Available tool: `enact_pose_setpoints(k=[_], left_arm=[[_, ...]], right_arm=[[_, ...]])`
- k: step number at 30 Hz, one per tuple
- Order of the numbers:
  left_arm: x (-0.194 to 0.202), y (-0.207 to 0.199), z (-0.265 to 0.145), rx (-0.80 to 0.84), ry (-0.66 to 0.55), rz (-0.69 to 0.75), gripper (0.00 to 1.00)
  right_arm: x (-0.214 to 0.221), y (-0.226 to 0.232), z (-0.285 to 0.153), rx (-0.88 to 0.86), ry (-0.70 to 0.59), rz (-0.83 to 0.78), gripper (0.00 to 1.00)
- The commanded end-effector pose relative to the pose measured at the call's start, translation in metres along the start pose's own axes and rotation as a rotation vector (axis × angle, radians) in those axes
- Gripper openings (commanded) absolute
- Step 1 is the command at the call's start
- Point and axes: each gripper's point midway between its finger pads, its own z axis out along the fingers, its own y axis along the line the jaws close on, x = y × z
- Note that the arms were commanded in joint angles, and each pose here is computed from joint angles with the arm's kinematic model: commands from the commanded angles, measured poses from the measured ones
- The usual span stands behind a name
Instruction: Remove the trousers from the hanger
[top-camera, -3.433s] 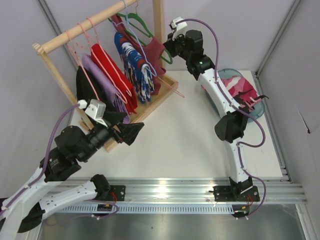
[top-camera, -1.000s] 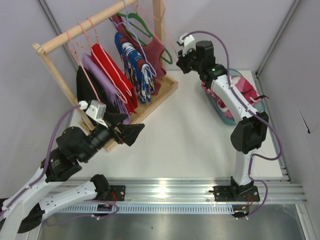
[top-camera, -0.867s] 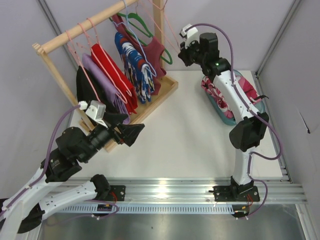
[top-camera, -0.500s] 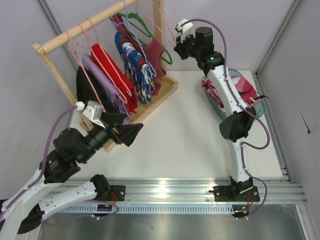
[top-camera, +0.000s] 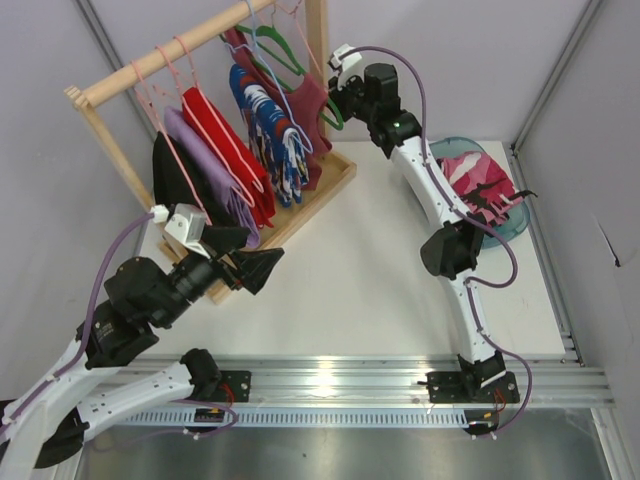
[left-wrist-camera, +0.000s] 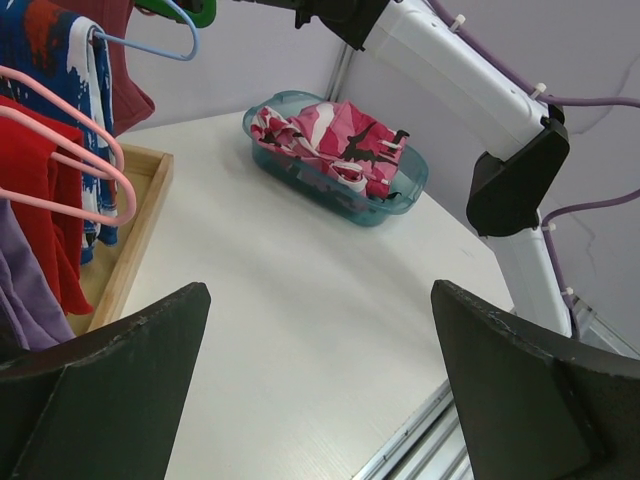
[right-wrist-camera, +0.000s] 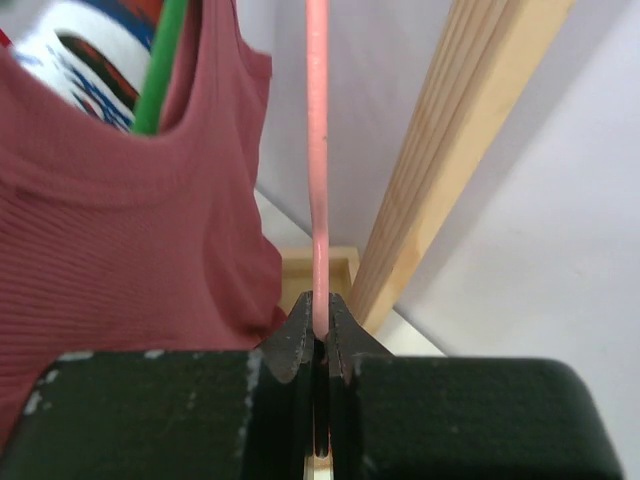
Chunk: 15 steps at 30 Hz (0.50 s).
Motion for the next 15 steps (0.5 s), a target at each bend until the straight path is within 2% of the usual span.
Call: enact_pose_setpoints(k=[1, 5, 7, 15], left_arm=[[-0.015, 0.001, -0.004, -0.004, -0.032, 0.029, 1.0], [-0.012, 0.0, -0.004, 0.004, -0.027, 0.034, 1.0], [-0.015, 0.001, -0.006, 0.002, -0.032, 0.035, 0.99], [-0.014, 0.005, -0.011, -0.013, -0.04, 0.029, 0.99]], right_arm=[[-0.058, -0.008, -0.011, 0.048, -0.155, 0.035, 0.0], [-0.074, -0.002, -0.009, 0.064, -0.206, -0.001, 0.0], [-0.068, -0.001, -0.002, 0.063, -0.204, 0.009, 0.0], [-0.011, 0.003, 0.02, 0.052, -0.088, 0.065, 0.0]])
